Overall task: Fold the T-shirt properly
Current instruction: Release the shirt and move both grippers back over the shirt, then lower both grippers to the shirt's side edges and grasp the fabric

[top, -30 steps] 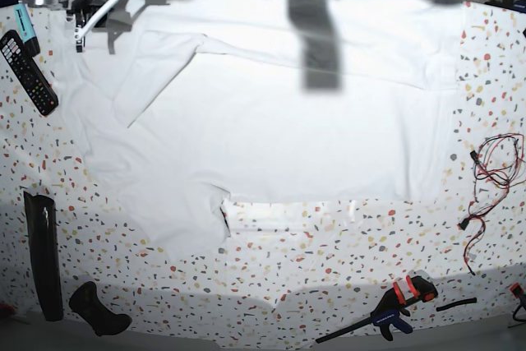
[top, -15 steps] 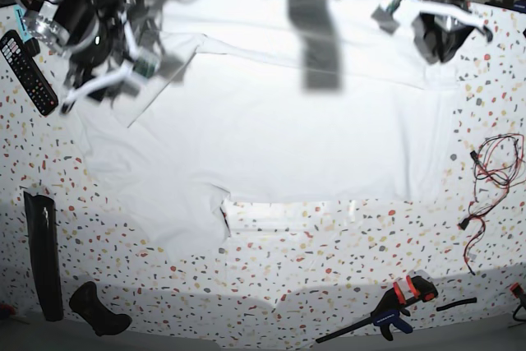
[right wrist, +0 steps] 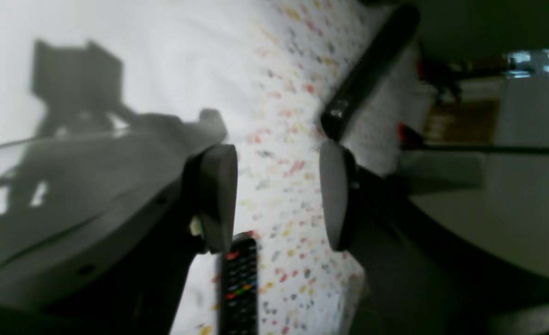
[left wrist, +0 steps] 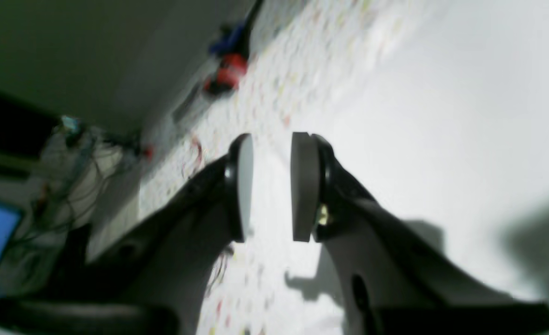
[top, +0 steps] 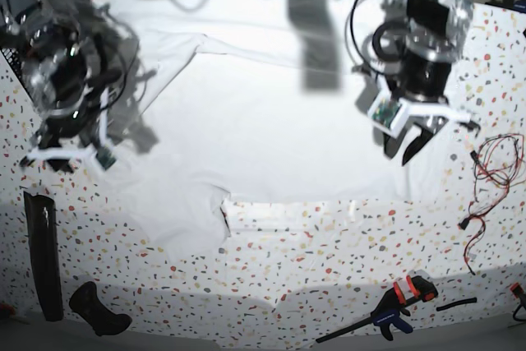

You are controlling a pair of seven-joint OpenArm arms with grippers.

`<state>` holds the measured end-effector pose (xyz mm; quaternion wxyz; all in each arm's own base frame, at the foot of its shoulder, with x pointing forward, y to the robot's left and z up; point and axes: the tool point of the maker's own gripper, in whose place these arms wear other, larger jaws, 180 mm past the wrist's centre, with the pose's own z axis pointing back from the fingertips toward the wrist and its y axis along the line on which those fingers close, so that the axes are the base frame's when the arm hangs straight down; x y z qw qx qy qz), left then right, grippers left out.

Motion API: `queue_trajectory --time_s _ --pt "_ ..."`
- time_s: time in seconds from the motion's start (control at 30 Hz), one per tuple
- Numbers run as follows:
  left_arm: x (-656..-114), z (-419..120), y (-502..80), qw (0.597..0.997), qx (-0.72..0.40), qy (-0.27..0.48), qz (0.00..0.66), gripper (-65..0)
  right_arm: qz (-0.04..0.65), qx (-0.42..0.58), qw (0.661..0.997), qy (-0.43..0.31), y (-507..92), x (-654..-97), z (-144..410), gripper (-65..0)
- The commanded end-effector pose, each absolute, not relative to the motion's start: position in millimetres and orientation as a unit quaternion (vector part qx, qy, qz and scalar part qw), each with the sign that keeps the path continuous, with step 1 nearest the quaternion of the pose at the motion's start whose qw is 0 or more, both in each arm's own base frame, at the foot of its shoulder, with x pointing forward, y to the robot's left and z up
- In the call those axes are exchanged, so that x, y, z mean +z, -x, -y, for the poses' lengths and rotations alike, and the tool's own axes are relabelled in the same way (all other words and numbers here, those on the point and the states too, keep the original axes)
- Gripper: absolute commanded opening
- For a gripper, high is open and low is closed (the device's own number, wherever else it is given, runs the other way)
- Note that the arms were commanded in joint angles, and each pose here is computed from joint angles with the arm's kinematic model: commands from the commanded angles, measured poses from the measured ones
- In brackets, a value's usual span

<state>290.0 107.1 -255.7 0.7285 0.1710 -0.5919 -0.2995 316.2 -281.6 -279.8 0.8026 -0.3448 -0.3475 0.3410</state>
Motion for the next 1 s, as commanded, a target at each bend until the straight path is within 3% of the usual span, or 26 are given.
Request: queue_trajectory --time_s 0.0,0.13,0.27,0.6,0.97 --pt "-237.0 -105.2 -296.6 0.705 -0.296 -0.172 0.622 -50.8 0.364 0.319 0.793 0.370 -330.7 -261.1 297.2 -36.4" --pt "-215.9 -93.3 -308.8 0.673 -0.290 -0.142 0.666 -50.8 0.374 0.234 0.825 0.353 -354.8 -254.9 325.3 -36.5" --pt "-220.2 -104.2 -333.6 0.672 -0.289 -0.167 0.661 -50.8 0.406 0.176 0.835 0.328 -376.6 -236.1 335.5 -36.5" --pt "-300.0 -185.2 -413.1 0.748 -0.271 -0.248 0.553 -50.8 0.430 0.138 0.849 0.273 -405.2 -221.9 342.9 -36.5" --pt "-330.0 -196.8 -480.0 0.861 -0.266 -0.038 0.431 -50.8 0.427 0.143 0.851 0.270 -407.0 -222.0 343.5 -36.5"
